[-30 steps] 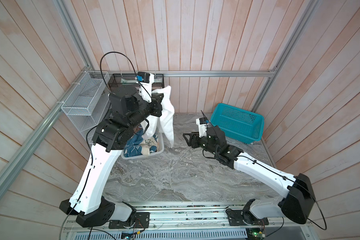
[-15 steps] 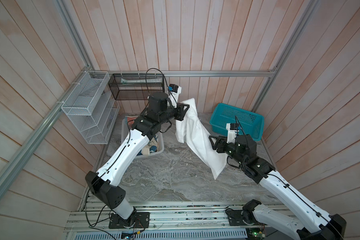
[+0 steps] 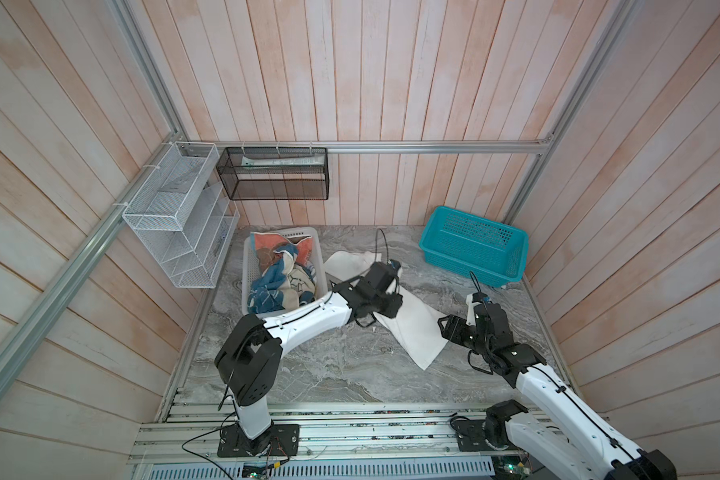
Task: Fold and stack the towels
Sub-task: 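Grasp the white towel's near corners with the left and right grippers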
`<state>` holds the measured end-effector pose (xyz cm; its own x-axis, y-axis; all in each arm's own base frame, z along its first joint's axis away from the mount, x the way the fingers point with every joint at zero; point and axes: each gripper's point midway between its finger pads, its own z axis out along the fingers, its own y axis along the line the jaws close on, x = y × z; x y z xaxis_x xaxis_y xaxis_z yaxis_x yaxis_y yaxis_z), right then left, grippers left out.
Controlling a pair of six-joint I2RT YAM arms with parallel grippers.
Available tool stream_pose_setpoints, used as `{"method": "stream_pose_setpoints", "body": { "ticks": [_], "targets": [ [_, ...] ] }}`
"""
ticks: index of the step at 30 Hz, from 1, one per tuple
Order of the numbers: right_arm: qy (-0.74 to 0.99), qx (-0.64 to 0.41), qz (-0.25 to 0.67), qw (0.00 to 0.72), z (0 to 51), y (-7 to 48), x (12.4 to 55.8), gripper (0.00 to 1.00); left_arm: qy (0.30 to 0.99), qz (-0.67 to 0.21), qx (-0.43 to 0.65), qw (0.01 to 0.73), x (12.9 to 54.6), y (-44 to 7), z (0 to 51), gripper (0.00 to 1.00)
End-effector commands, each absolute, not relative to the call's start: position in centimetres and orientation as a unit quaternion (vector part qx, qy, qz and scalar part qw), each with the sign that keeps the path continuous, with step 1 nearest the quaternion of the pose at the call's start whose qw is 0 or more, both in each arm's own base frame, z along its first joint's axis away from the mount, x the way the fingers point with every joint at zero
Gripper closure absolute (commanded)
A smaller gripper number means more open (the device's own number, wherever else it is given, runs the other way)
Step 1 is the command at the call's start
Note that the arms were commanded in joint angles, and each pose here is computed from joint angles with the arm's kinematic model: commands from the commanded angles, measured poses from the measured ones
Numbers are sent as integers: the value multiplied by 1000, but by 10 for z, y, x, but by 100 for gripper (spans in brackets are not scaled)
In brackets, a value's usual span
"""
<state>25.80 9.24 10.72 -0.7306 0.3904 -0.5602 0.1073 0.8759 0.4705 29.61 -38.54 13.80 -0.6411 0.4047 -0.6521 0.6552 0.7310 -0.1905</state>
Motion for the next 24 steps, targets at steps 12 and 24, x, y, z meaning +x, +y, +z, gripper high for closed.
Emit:
{"method": "stream_pose_setpoints", "body": {
  "ticks": [12, 24],
  "targets": [
    [894, 207, 245, 314, 94, 67, 243, 32, 804, -185, 484, 293, 198, -466, 64, 37],
    [886, 207, 248, 333, 101, 65, 245, 32, 815, -115, 501, 268, 200, -468, 8, 38]
  ]
}}
